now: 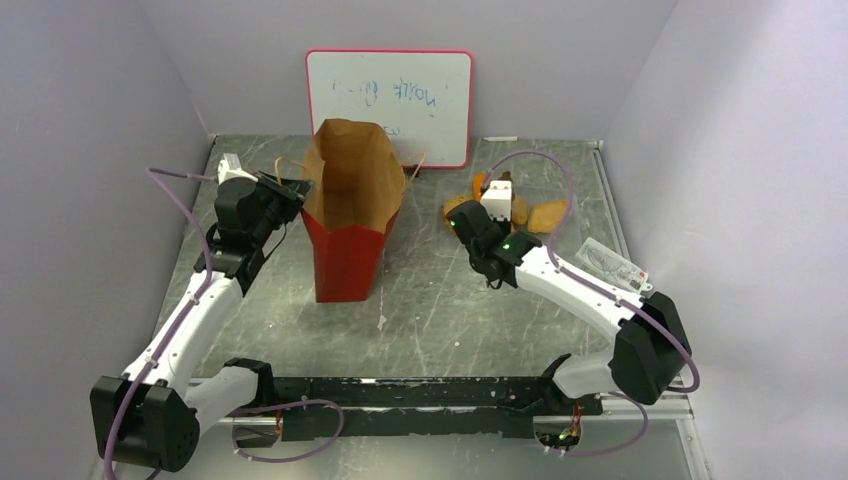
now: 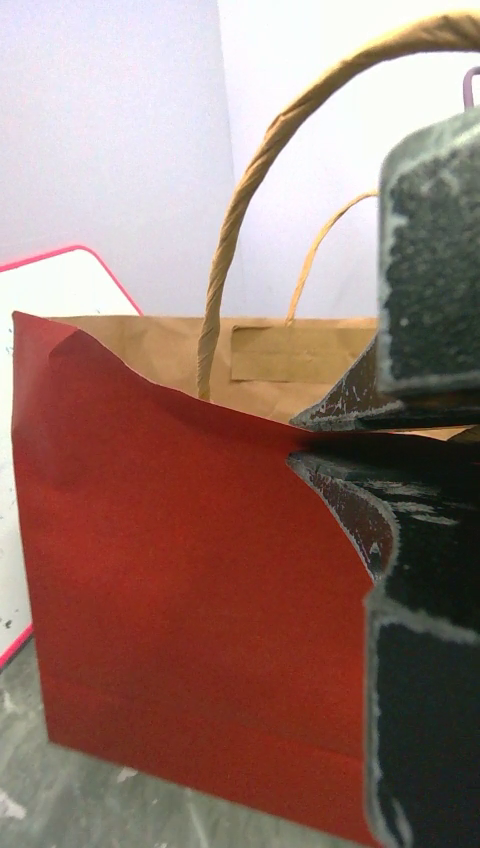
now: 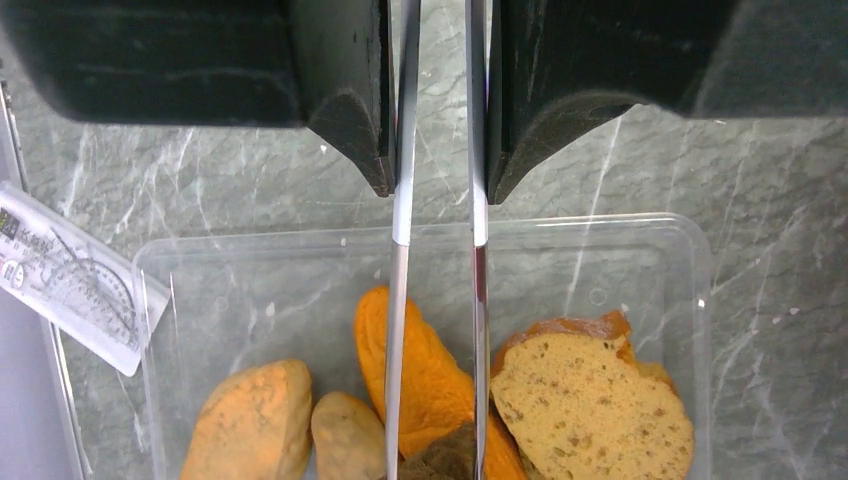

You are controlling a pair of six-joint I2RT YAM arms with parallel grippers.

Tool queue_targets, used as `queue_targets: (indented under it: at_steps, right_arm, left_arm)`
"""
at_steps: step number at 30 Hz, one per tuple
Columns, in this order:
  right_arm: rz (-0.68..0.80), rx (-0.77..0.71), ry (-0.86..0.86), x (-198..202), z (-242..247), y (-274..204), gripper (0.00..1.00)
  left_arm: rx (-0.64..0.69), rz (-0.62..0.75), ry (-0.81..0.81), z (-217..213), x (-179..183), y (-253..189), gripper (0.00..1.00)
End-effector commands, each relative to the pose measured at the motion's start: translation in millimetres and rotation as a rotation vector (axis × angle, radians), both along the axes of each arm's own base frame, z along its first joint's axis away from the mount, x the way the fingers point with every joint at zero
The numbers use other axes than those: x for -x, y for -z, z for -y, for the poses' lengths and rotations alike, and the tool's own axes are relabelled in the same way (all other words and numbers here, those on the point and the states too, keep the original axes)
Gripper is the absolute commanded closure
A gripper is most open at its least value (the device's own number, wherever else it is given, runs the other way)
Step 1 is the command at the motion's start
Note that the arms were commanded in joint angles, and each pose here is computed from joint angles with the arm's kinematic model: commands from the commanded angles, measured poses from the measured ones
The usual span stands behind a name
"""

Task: Take the fake bread out of the paper bag
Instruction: Place the fake bread in the container.

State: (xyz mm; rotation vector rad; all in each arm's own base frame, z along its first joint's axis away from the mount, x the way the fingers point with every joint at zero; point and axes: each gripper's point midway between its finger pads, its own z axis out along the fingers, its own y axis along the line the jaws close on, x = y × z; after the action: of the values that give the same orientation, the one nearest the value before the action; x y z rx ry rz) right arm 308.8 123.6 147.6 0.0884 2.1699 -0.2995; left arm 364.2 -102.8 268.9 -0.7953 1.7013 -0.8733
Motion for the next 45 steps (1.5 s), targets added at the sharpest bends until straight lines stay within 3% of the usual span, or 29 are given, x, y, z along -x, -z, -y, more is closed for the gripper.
queue_targets:
  at_steps: [1, 10, 20, 35, 38, 45]
  right_arm:
    - [0.054, 0.005, 0.004, -12, -2, -27, 1.0]
    - [0.03, 0.02, -0.016, -12, -4, -53, 1.0]
    - [-0.111, 0.031, -0.044, 6, -5, -31, 1.0]
    - [-0.185, 0.062, -0.052, 11, -6, -26, 1.0]
    - [-0.189, 0.061, -0.054, 8, -9, -22, 0.95]
    - [-0.187, 0.057, -0.037, 3, -9, -12, 0.7]
  left_arm:
    - [0.178, 0.09, -0.004, 5, -2, -32, 0.93]
    - [0.283, 0.104, -0.016, 6, -5, -46, 0.93]
    - [0.283, 0.074, 0.061, 20, -4, -30, 0.93]
    - [0.318, 0.047, 0.119, 30, -2, -12, 0.93]
    - [0.323, 0.036, 0.132, 33, -1, -7, 0.93]
    - [0.317, 0.023, 0.145, 35, -2, 1, 0.89]
